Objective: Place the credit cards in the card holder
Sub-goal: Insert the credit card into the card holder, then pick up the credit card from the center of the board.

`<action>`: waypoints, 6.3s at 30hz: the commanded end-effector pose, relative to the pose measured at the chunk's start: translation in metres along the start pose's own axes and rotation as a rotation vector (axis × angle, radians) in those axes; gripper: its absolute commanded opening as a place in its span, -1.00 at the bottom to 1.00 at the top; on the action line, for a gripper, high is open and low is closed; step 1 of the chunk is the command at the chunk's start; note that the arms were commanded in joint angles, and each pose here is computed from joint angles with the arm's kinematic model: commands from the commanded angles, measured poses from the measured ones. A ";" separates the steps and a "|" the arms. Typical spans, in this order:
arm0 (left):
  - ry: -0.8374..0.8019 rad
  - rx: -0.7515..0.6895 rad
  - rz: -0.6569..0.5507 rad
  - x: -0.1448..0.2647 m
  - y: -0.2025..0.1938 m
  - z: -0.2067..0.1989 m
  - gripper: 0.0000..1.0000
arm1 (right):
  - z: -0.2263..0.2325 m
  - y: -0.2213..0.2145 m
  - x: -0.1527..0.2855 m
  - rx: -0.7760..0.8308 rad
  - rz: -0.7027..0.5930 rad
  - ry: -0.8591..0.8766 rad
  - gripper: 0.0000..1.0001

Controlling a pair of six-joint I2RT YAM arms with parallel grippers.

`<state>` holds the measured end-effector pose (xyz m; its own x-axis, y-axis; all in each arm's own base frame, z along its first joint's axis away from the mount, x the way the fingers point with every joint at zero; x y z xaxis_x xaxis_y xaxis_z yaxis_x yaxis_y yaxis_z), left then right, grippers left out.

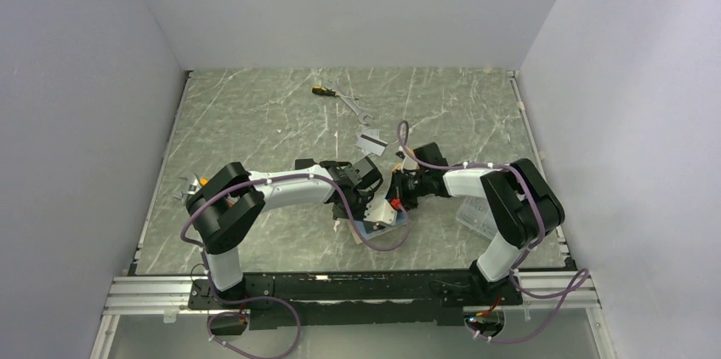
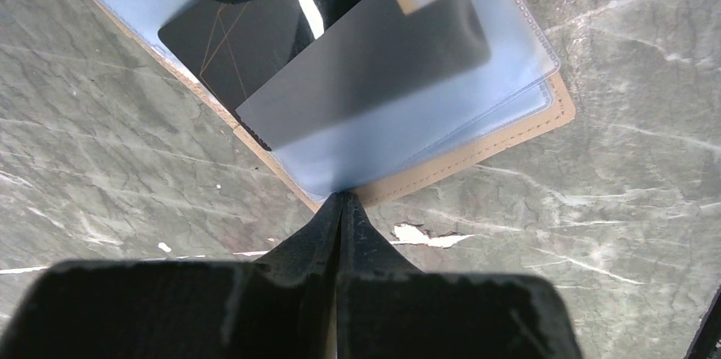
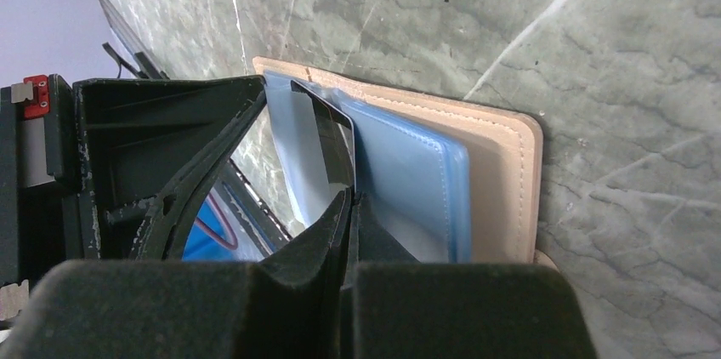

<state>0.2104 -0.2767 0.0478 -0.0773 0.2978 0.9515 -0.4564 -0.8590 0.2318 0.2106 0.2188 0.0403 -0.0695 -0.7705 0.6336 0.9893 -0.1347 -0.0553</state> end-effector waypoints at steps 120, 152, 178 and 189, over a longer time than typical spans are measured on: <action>0.407 0.695 -0.234 0.104 -0.090 0.212 0.99 | 0.079 0.216 0.042 0.093 -0.519 -0.151 -0.13; 0.059 1.196 -0.558 0.011 -0.086 0.222 0.35 | 0.026 0.235 0.006 -0.047 -0.464 -0.110 -0.82; 0.031 1.232 -0.561 0.003 -0.086 0.215 0.30 | 0.010 0.227 -0.005 -0.084 -0.428 -0.127 -0.91; -0.070 1.298 -0.585 -0.010 -0.079 0.204 0.11 | 0.002 0.219 -0.007 -0.096 -0.416 -0.143 -0.96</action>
<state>0.4346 -0.2900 0.0675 -0.1485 0.7169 0.6812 0.6872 -0.4205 0.5924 0.4359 0.2016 0.0400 -0.4515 -0.5648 0.6908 0.8628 -0.4737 0.1766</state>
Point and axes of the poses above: each gripper's point midway between its finger pads, its own x axis back along the fingers, its own z axis along the line the jaws close on, y = z × x, the point moved 3 cm from there along x, back along the fingers, and after that the axes turned 13 degrees about -x, right-handed, at the moved point
